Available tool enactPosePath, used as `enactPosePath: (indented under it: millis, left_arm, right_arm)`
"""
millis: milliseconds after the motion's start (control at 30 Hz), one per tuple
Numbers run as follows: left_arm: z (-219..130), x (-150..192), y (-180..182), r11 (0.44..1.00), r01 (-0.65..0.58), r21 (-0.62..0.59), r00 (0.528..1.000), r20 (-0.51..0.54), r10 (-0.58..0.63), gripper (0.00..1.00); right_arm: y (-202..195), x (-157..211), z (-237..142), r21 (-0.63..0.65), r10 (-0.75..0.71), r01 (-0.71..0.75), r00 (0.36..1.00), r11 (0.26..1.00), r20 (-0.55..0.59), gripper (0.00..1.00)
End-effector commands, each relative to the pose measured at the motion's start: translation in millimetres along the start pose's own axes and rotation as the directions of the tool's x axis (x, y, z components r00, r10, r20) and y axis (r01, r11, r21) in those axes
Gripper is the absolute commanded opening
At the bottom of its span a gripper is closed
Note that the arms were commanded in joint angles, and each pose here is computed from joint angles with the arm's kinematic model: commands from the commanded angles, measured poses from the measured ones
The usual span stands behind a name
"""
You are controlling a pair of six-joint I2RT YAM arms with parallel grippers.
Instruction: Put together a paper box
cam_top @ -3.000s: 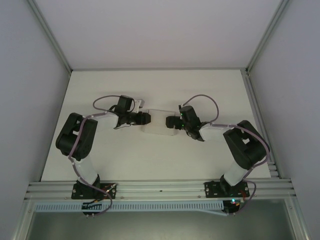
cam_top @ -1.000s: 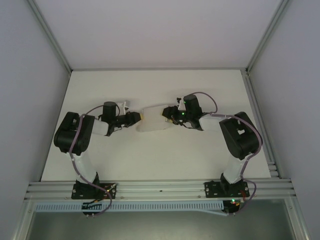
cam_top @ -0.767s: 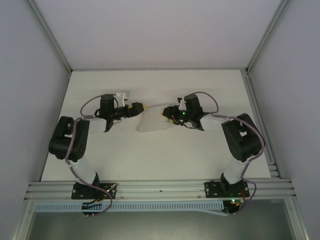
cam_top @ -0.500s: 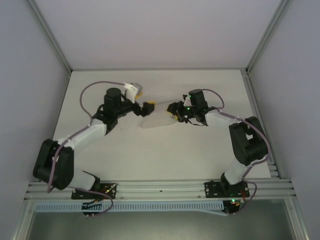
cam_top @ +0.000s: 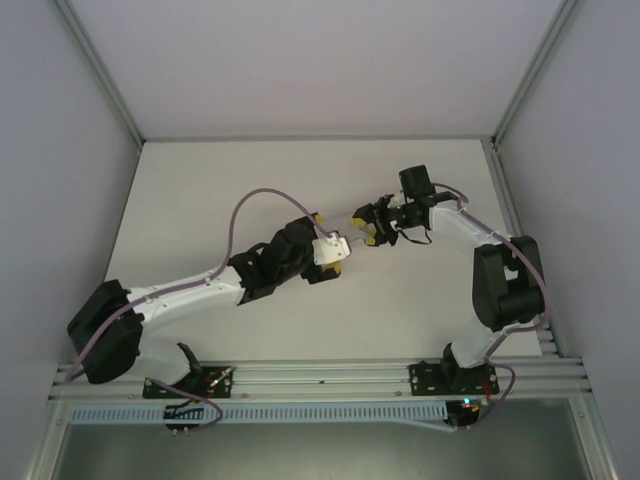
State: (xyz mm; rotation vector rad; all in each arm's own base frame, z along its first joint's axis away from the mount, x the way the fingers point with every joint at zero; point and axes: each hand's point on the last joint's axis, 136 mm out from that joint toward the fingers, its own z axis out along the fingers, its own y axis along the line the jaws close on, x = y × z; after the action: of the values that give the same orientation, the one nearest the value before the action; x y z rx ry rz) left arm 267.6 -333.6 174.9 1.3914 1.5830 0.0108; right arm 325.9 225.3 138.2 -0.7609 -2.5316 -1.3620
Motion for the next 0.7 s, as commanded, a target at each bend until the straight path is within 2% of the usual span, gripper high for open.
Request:
enactPosePath:
  millis: [0,267,367,667]
  left_arm:
    - [5,16,10,0.996,-0.073,-0.058,0.992,-0.106,0.066,1.0]
    - [22,22,-1,0.996,-0.076,-0.043,0.993,-0.095,0.071,1.0]
    - [27,22,1,0.997,-0.06,-0.048,0.995,-0.087,0.055,0.98]
    - [19,12,7,0.997,-0.046,-0.064,0.998,-0.037,0.043,0.58]
  right_arm:
    - [2,9,-11,0.003,0.084,-0.084,0.995,0.996,-0.058,0.33]
    - [16,16,-15,-0.083,0.121,-0.129,0.988,0.988,-0.094,0.34]
    - [14,22,-17,-0.073,0.116,-0.125,0.987,0.989,-0.113,0.34]
    - [-3,32,-15,-0.011,0.121,-0.124,0.981,0.992,-0.148,0.37]
